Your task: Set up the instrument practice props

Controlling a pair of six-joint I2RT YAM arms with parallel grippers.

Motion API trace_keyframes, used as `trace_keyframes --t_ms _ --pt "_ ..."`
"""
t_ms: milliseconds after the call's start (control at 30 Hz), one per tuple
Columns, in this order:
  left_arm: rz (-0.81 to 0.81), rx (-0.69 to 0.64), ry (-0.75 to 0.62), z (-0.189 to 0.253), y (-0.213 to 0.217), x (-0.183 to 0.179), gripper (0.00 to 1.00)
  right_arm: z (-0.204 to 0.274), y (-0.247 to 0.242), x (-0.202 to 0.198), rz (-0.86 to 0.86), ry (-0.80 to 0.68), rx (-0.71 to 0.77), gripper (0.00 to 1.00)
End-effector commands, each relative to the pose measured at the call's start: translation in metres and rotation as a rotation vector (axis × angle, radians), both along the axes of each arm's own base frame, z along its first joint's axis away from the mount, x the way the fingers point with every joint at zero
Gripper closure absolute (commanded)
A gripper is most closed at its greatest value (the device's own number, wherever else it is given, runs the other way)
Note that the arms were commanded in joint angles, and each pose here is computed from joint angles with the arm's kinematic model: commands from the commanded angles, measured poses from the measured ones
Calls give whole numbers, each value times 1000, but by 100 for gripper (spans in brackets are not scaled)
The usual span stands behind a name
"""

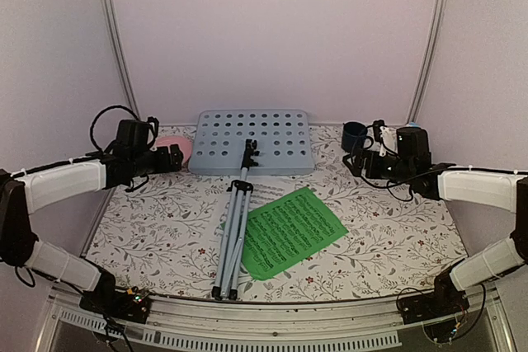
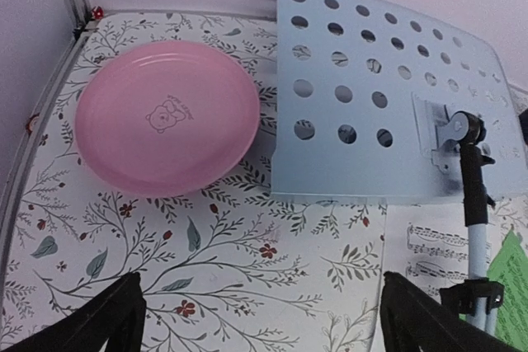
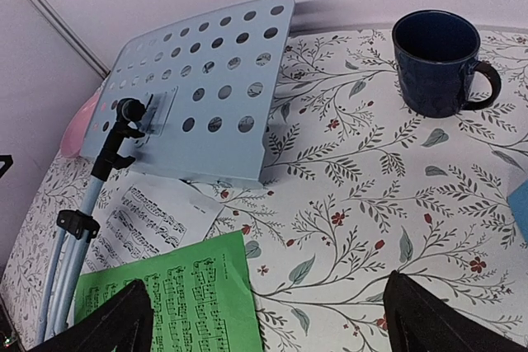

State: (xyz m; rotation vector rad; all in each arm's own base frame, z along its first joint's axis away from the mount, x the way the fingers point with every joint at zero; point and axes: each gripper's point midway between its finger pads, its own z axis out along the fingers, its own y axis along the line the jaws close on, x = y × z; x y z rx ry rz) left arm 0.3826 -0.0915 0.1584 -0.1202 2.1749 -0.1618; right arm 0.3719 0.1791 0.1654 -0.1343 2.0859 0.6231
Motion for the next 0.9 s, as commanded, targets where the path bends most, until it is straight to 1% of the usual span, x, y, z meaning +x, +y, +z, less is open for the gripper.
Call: trace_keyframes --t_ms 0,100,267,400,467,600,733,800,867 --pt "-128 -19 -6 15 -48 10 1 10 8 9 -11 -16 19 1" --pt "-189 -20 -10 21 -82 17 1 9 7 8 -23 -11 22 1" --pt "-288 1 0 24 -136 25 5 20 2 -1 -43 -70 59 1" --pt "-353 36 37 13 -174 29 6 24 6 -10 -15 -82 120 1" --pt "-382 51 63 5 -191 30 9 25 9 -15 0 -87 154 1" --pt "-407 91 136 -20 -214 29 17 27 11 -23 22 -96 187 1" --pt "-371 153 190 -39 -218 31 23 30 8 -30 20 -112 216 1" --pt "-357 160 216 -46 -220 32 26 29 6 -32 8 -114 232 1" --pt "-347 178 256 -66 -222 32 29 26 4 -33 -7 -107 239 1"
